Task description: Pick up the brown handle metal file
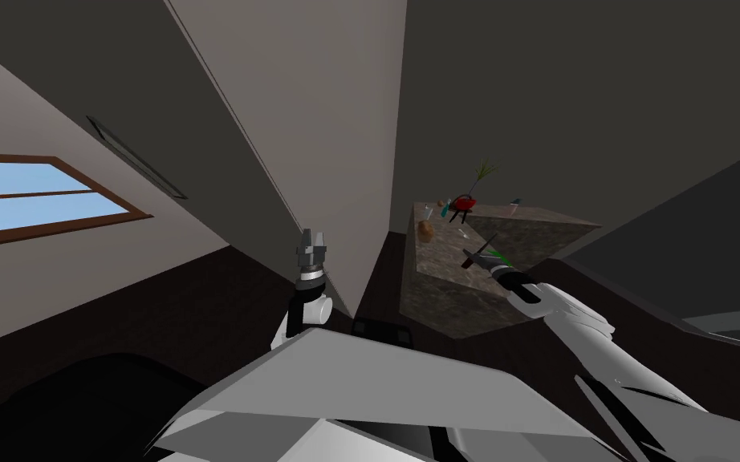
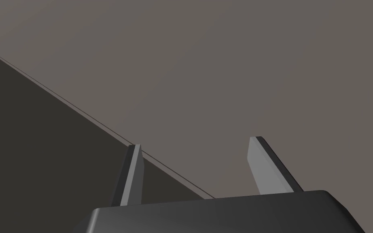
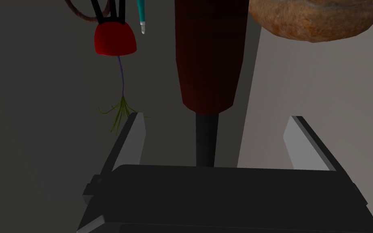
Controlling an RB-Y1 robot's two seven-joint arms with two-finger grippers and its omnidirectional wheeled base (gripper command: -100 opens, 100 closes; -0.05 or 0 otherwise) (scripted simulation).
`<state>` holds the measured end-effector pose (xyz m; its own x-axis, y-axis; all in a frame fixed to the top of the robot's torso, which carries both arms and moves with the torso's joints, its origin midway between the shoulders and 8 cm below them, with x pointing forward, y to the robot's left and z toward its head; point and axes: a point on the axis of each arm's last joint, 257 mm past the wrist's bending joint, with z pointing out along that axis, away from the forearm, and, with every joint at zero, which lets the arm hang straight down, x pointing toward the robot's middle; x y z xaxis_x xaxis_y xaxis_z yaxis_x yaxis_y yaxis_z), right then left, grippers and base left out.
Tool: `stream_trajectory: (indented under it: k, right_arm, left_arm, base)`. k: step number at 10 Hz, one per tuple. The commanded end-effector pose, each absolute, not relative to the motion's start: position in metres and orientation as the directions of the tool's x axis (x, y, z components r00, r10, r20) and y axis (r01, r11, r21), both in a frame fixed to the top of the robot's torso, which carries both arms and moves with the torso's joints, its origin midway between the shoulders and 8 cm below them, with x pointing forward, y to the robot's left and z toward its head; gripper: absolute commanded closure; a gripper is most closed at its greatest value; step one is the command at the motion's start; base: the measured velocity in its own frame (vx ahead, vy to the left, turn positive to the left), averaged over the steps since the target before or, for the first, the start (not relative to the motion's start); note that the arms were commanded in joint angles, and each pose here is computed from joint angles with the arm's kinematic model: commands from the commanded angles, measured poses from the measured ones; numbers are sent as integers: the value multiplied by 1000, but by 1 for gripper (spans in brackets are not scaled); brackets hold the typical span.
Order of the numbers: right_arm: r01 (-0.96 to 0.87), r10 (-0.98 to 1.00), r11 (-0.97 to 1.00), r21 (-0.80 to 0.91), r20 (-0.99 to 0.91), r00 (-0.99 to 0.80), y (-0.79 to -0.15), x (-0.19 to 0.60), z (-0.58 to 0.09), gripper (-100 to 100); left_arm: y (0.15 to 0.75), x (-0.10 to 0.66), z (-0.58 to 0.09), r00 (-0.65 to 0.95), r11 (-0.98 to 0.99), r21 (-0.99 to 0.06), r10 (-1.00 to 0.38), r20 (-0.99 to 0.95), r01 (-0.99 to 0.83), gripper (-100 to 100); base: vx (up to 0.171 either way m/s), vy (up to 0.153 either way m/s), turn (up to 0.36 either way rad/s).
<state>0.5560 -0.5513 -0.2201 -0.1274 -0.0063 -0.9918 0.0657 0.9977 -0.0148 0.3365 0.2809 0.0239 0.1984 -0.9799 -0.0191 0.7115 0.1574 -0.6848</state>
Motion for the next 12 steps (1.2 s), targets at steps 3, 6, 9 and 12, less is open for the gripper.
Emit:
stream_trajectory:
  k: [3, 6, 9, 12]
  right_arm:
    - [28, -14, 999, -18, -992, -128, -544, 574, -212, -100]
    - [46, -4, 999, -10, -991, -132, -550, 576, -212, -100]
    - [48, -4, 999, -11, -991, -132, -551, 576, -212, 100]
    - [48, -4, 999, -11, -991, -132, -551, 576, -212, 0]
  left_arm:
    - [281, 337, 24, 198, 157, -685, -980, -19, 712, 0]
    - [281, 337, 24, 198, 157, -685, -980, -19, 712, 0]
    - [281, 337, 24, 198, 157, -685, -980, -19, 712, 0]
    - [281, 337, 24, 198, 157, -685, -980, -19, 712, 0]
  base:
    - [-16, 19, -54]
    - [-12, 3, -22]
    - [0, 0, 0]
    - [0, 0, 0]
